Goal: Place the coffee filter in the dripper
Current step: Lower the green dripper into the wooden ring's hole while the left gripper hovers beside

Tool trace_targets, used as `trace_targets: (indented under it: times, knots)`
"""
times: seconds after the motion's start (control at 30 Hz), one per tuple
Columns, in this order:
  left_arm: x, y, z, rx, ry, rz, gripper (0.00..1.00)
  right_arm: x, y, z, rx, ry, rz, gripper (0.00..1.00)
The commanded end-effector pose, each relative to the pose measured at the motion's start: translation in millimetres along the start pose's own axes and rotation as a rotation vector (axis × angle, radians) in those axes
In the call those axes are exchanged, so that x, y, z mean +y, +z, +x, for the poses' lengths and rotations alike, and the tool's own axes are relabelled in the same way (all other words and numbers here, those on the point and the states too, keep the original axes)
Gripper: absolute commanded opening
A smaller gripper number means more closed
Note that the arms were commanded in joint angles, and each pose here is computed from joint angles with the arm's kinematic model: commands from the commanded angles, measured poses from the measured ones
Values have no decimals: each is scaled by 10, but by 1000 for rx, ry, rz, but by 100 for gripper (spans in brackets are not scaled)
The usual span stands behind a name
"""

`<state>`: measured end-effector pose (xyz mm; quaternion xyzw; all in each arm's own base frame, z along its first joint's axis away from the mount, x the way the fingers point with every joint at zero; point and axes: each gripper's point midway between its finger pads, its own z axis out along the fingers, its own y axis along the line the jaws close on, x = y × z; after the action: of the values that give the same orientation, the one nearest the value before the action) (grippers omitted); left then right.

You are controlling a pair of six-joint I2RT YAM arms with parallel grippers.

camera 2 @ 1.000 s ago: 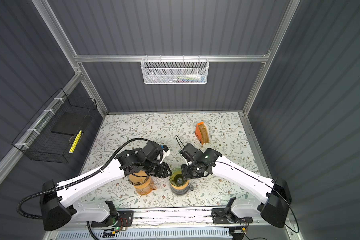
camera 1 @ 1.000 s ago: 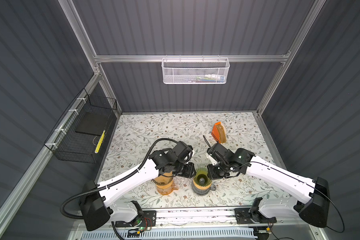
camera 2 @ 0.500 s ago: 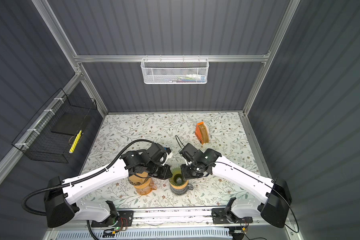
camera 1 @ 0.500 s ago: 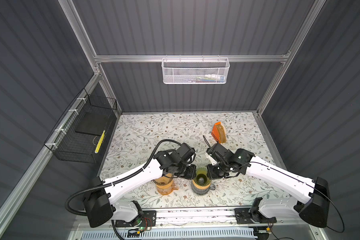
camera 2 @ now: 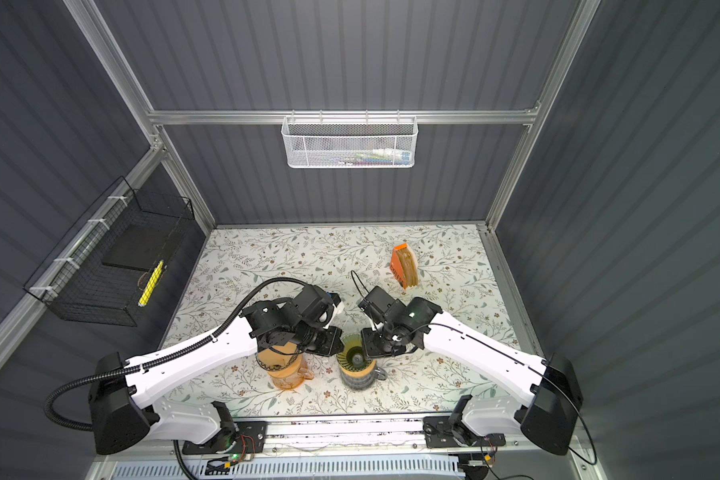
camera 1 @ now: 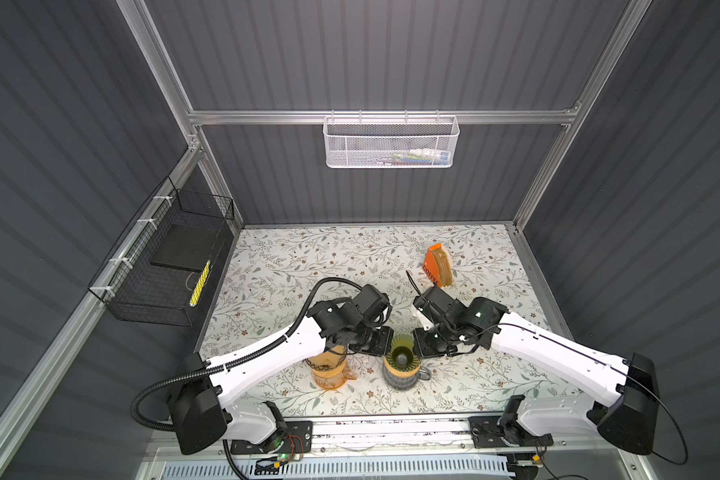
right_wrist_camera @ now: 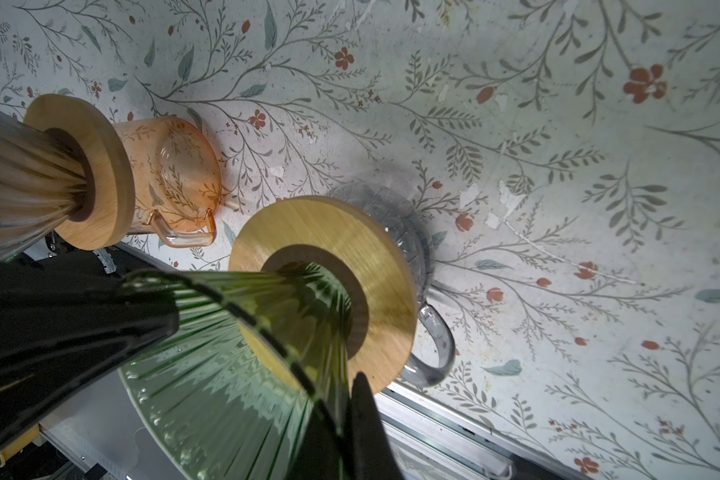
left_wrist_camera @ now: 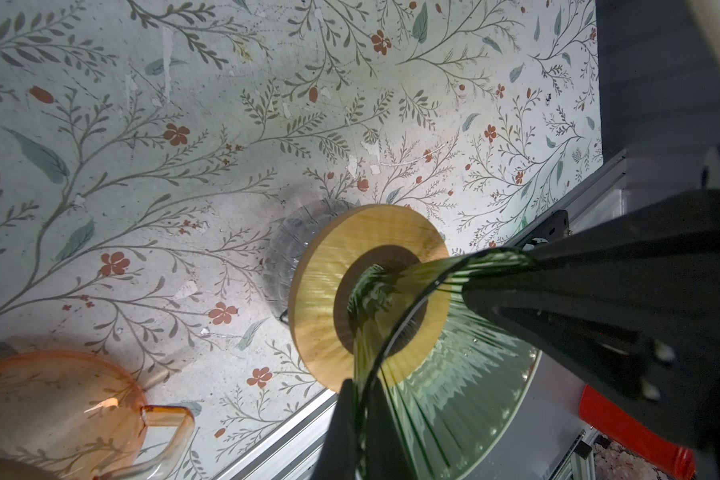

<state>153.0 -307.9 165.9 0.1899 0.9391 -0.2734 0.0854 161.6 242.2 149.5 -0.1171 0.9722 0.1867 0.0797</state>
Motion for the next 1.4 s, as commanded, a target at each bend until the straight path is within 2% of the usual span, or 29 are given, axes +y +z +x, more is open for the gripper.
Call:
trace_targets:
  times: [0.0,0.63,1.37]
  knots:
    - [51,140,156,82,40,-27,0,-240,224,170,83,-14,104,0]
    - [135,336,273,110,18,-28,0,-398,508,333,138,15,131,0]
    - [249,522,395,124,-11,-37,0,-465,627,379,114,25,121,0]
